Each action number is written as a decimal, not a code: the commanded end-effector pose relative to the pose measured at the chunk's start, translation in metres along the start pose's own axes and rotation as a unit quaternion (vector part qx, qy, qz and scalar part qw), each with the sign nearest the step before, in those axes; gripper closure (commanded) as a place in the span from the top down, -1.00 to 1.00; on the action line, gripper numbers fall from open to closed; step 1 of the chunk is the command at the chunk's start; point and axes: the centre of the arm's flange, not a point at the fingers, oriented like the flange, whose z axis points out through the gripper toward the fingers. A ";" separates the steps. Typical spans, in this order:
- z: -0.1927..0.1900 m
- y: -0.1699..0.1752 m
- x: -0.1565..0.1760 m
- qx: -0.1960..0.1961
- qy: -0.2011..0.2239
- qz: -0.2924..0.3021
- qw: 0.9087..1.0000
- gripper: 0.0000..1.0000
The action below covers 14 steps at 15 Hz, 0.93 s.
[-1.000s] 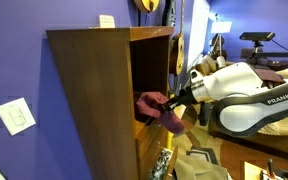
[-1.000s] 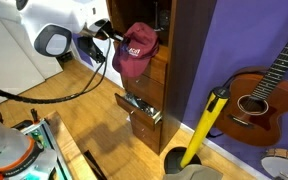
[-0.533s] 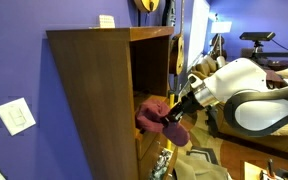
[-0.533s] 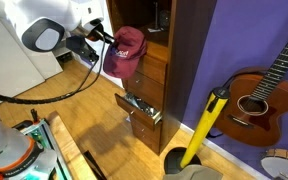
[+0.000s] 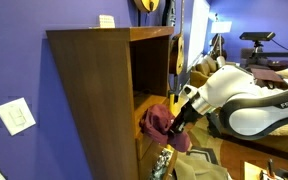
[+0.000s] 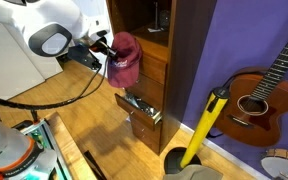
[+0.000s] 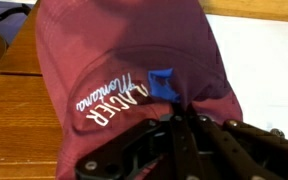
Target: Hang the hat on the knob of the first top drawer
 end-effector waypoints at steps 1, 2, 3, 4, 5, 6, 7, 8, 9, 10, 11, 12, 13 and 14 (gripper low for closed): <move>0.028 0.005 -0.022 -0.018 -0.029 0.014 0.999 -0.98; 0.034 0.007 -0.023 -0.025 -0.031 0.024 0.999 -0.98; 0.041 0.008 -0.022 -0.024 -0.037 0.039 0.998 -0.98; 0.047 0.010 -0.022 -0.025 -0.043 0.054 0.997 -0.98; 0.053 0.012 -0.020 -0.019 -0.045 0.075 0.996 -0.98; 0.058 0.012 -0.020 -0.015 -0.046 0.092 0.995 -0.98; 0.062 0.012 -0.020 -0.007 -0.046 0.109 0.993 -0.98; 0.067 0.012 -0.020 -0.001 -0.047 0.124 0.991 -0.98; 0.071 0.012 -0.020 0.001 -0.048 0.136 0.990 -0.98; 0.076 0.013 -0.019 0.002 -0.048 0.147 0.988 -0.98; 0.081 0.014 -0.019 0.003 -0.048 0.155 0.987 -0.98; 0.086 0.016 -0.017 0.003 -0.048 0.163 0.985 -0.98; 0.090 0.017 -0.016 0.004 -0.047 0.169 0.984 -0.98; 0.095 0.019 -0.014 0.005 -0.046 0.176 0.983 -0.98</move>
